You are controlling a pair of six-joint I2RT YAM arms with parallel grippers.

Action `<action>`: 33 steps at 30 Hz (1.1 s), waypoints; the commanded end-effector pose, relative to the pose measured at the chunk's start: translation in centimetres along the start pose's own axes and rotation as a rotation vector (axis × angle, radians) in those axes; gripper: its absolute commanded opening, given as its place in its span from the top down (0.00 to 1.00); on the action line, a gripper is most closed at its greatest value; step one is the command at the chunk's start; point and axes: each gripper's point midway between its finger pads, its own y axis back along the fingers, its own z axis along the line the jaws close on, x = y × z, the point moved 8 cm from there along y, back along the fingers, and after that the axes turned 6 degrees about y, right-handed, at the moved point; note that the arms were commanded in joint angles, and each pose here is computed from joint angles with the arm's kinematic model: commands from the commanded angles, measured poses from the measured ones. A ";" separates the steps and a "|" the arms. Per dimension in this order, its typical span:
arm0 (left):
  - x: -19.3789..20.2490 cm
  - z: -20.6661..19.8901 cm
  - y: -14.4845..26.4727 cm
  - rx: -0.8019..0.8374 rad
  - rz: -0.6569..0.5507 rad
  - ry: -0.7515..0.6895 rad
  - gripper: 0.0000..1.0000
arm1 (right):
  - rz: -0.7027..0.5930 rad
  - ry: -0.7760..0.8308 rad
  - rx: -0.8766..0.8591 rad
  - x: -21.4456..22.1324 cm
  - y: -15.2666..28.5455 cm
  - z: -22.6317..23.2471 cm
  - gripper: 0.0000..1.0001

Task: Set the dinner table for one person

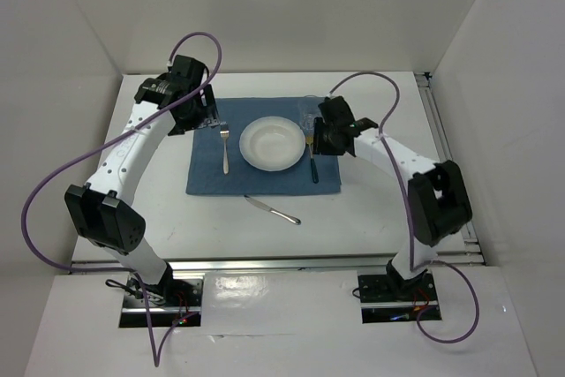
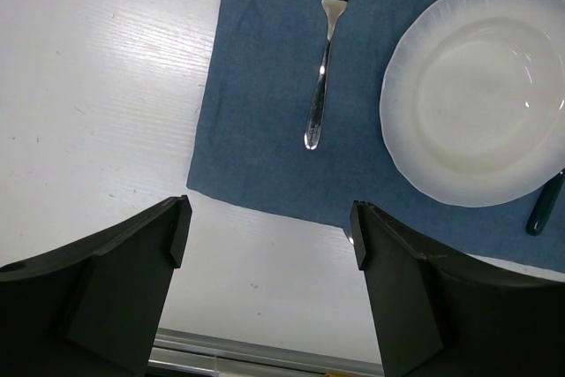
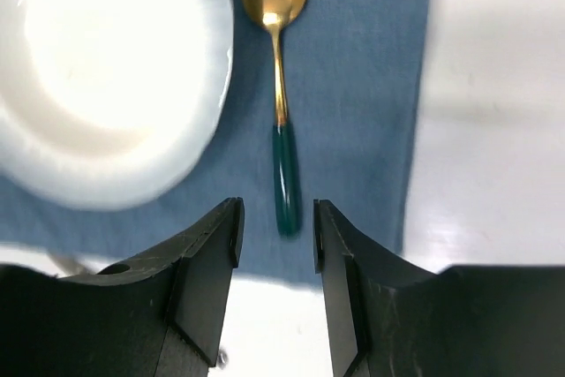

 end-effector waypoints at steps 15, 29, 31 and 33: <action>0.4 0.6 1.3 0.042 -0.028 0.031 0.10 | 0.082 0.665 -0.263 12.9 3.0 10.2 0.33; 0.8 0.9 1.0 0.029 -0.026 0.028 0.10 | 0.185 0.783 -0.319 15.9 -0.5 11.8 0.51; 0.8 0.9 0.6 0.016 -0.024 0.026 0.10 | 0.184 0.783 -0.319 16.0 -0.8 11.8 0.53; 0.8 0.9 0.6 0.016 -0.024 0.026 0.10 | 0.191 0.792 -0.321 16.5 -1.2 12.1 0.53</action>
